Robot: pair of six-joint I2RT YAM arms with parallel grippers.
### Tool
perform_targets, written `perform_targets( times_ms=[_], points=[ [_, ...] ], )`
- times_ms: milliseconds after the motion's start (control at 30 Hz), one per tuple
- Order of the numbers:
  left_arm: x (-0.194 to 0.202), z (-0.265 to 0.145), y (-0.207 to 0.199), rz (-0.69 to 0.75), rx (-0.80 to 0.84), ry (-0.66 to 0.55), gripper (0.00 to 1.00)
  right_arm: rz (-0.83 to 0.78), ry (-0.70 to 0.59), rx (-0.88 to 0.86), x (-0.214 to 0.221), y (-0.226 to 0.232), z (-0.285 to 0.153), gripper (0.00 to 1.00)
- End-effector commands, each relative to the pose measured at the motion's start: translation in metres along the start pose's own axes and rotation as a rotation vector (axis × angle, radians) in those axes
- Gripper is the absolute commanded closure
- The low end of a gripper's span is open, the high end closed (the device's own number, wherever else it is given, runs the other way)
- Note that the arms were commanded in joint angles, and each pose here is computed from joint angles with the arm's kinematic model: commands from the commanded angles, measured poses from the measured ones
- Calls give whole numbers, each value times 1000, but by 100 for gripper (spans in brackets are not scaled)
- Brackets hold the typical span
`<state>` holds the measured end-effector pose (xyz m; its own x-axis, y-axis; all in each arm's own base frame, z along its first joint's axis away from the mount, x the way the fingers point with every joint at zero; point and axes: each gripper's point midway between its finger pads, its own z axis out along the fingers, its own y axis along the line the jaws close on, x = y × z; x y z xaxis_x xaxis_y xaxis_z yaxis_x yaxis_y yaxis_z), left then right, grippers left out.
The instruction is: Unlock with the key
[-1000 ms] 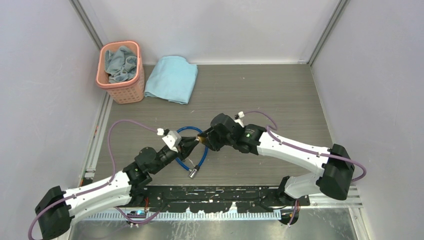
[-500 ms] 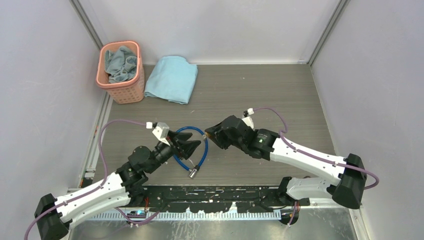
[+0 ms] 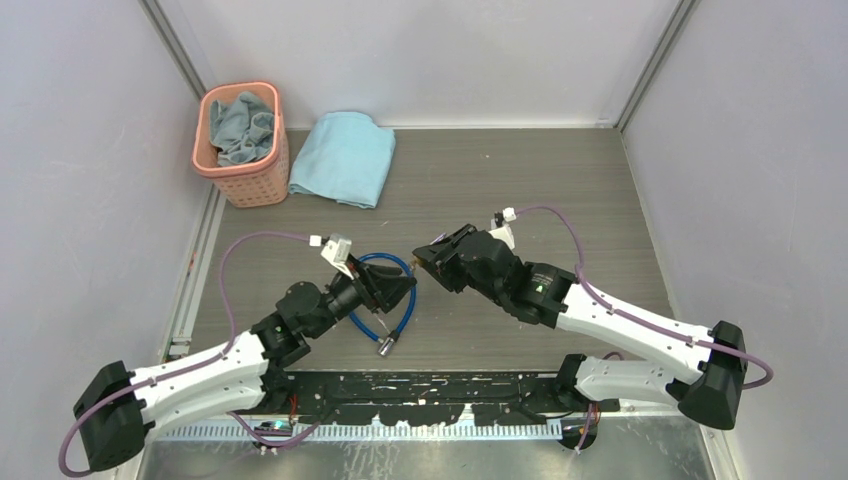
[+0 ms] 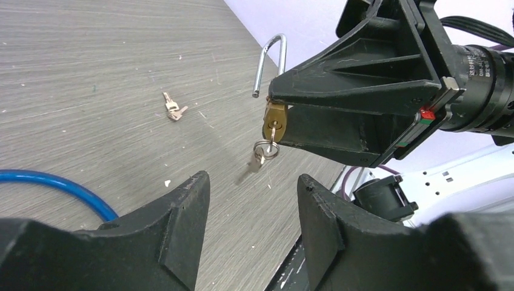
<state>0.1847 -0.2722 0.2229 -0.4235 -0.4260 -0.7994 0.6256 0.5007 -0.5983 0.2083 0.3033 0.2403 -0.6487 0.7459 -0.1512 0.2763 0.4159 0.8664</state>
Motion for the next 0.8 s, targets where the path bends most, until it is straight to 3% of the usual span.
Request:
perform_targets(
  times_ms=[0,400,567,767],
  points=[
    [-36,11,-42,-26,155,-113,45,6,-18,-94,-6,27,-12,99],
    [-47,19,-41,46,145,-165,45,-2,15,-81,-1,26,-16,99],
    [-48,21,-45,58,160,-163,57,-6,41,-98,3,32,-18,99],
    [-47,25,-46,54,177,-173,59,-5,78,-127,10,40,-20,99]
  ],
)
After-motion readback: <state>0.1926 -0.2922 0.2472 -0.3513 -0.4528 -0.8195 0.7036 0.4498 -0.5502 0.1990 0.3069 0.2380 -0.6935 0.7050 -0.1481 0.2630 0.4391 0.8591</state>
